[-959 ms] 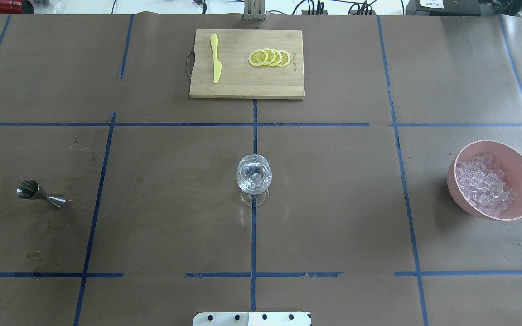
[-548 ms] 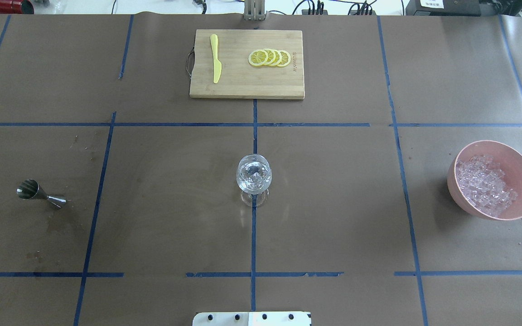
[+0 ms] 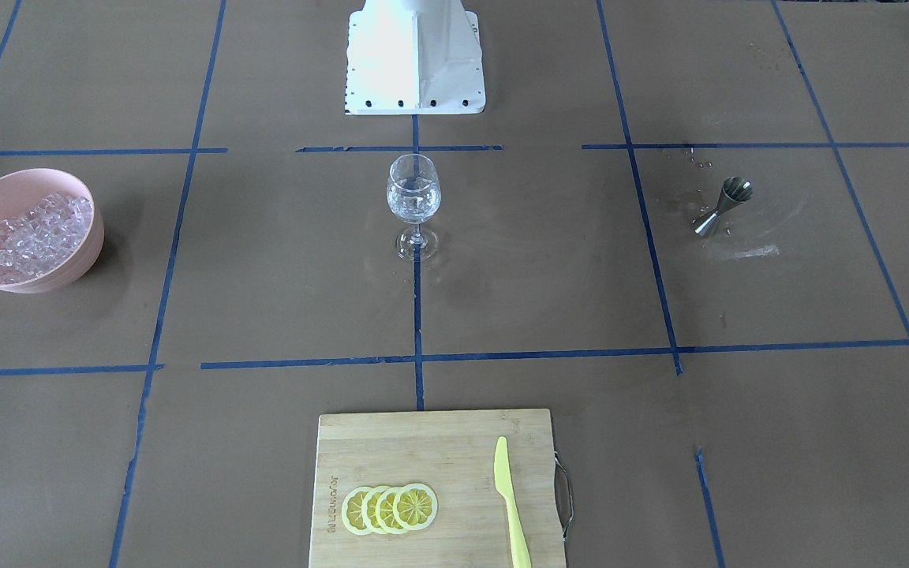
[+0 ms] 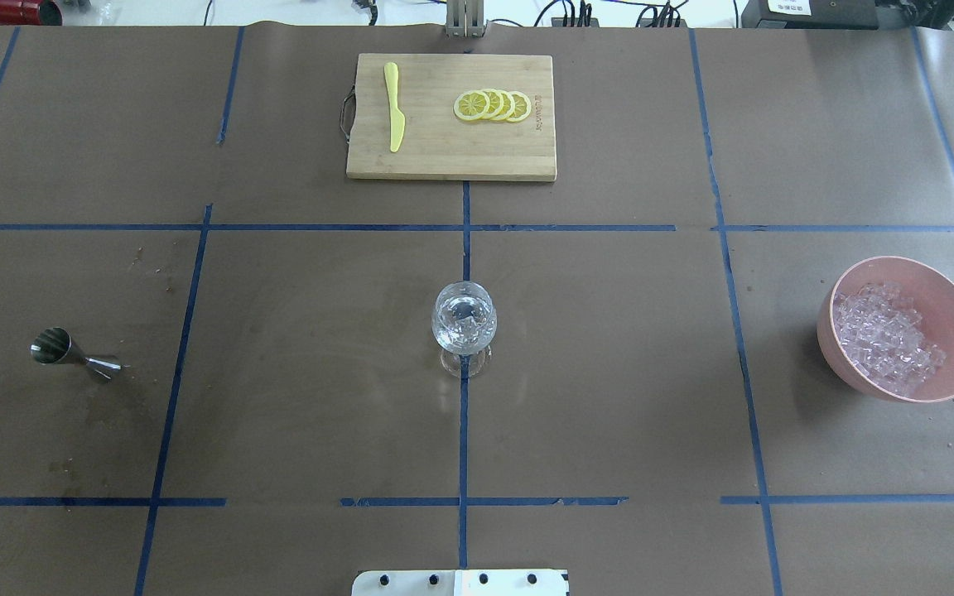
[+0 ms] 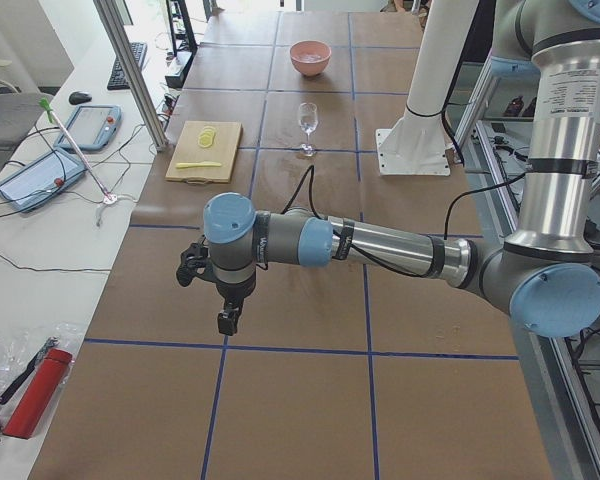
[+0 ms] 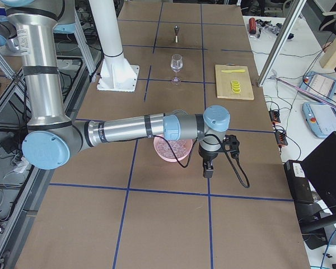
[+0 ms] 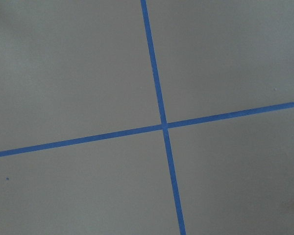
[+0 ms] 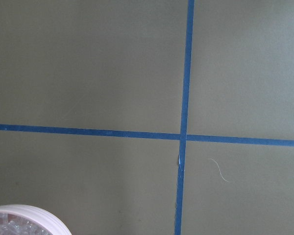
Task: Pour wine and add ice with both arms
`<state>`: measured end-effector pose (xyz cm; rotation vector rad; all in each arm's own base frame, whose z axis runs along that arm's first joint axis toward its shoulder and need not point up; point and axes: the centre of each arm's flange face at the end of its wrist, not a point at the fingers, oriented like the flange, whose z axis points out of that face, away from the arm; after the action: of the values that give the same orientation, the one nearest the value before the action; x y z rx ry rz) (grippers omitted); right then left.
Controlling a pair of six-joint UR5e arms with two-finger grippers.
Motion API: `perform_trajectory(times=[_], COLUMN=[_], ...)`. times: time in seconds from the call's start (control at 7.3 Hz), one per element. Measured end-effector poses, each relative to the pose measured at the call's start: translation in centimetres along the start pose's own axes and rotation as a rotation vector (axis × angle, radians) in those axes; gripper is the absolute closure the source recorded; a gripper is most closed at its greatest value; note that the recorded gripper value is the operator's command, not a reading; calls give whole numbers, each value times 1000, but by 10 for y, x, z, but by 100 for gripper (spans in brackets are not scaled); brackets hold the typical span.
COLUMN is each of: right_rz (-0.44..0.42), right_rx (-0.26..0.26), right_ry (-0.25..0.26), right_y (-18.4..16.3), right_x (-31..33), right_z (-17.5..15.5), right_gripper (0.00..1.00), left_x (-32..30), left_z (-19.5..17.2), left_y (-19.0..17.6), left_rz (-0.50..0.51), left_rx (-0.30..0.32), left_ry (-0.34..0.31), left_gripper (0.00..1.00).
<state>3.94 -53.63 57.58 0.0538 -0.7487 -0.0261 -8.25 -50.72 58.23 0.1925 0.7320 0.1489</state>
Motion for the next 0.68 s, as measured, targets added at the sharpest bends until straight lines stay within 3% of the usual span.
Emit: perform_trajectory(times=[0.68], right_rz=[12], right_rx=[0], right_ry=[-4], right_y=[0], right_x=[0], right_z=[1], right_gripper=[0], left_x=[-5], left_z=[18], left_y=[3], left_rz=[6], left_rx=[-3], left_ry=[46], left_gripper=[0])
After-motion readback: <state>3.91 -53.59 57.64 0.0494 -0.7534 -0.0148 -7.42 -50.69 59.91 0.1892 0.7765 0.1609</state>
